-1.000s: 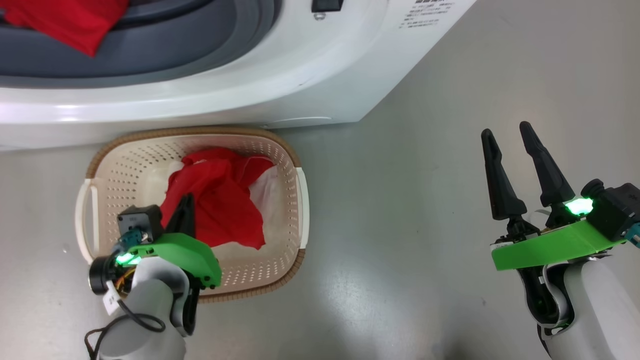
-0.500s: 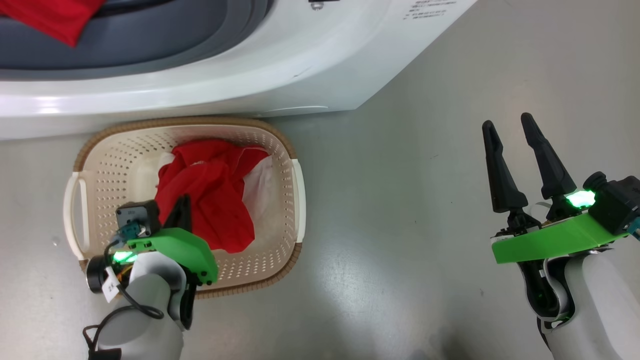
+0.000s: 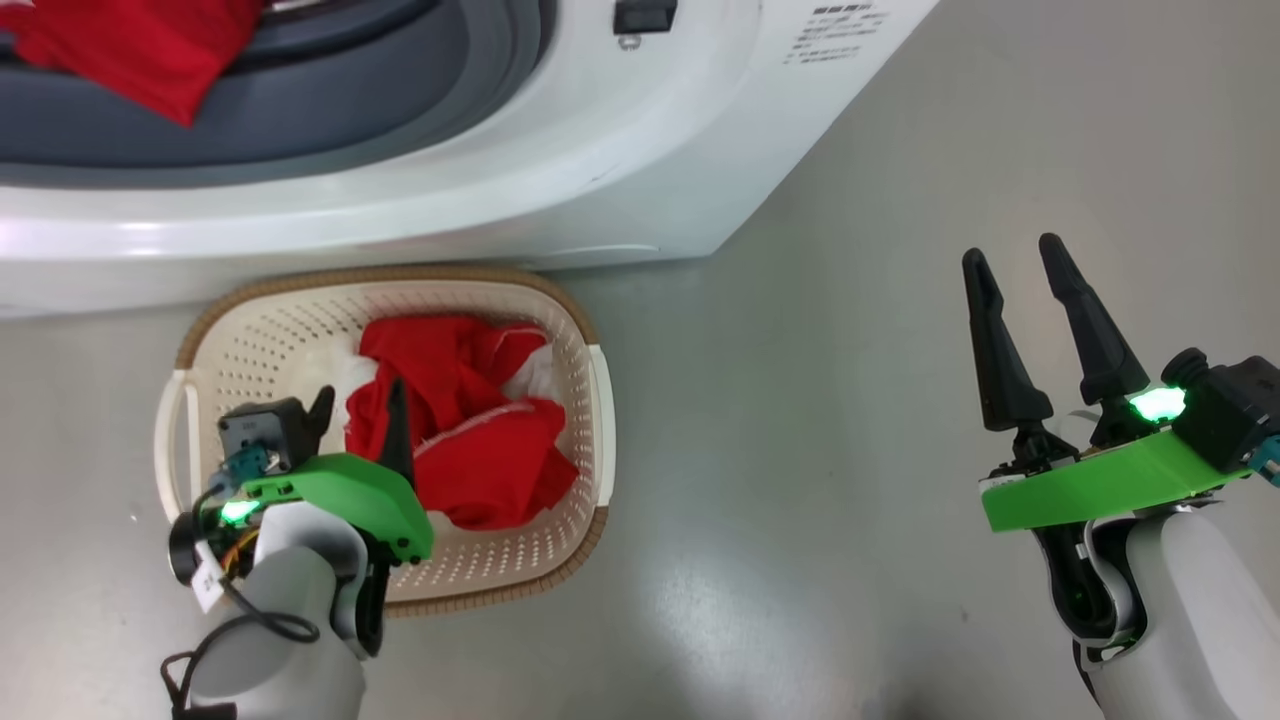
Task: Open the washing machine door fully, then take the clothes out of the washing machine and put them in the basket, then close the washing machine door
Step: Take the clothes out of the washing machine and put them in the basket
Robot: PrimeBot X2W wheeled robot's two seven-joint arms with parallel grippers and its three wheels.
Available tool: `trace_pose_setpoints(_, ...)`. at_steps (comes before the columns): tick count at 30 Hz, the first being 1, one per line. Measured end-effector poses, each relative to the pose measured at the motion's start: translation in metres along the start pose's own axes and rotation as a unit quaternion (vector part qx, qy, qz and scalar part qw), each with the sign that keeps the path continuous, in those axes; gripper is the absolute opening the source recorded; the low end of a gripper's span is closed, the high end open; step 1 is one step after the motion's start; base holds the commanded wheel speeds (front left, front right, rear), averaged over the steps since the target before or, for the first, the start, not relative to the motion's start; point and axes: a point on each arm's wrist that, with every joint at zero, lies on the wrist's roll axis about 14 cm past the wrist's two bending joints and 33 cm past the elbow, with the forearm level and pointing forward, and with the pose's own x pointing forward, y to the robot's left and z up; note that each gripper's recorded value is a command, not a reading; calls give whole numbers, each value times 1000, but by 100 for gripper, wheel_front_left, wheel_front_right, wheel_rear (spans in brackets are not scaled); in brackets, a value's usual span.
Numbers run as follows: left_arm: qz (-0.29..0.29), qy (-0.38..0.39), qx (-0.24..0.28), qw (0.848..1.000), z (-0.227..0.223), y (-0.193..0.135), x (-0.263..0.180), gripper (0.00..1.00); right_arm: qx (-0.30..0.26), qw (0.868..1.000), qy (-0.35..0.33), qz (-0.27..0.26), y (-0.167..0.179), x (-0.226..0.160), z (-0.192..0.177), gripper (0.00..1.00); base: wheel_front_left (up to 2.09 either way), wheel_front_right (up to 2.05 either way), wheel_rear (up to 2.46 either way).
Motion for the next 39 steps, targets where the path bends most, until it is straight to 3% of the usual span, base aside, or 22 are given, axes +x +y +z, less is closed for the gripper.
trace_pose_setpoints(20, -18, -143, 10, 989, 75, -6, -67, 100, 6, 1000, -29, 7, 16, -48, 33, 100, 0, 0, 0)
trace_pose_setpoints(39, -32, -278, 22, 960, 131, -8, -154, 100, 8, 999, -51, 18, 29, -92, 49, 100, 0, 0, 0)
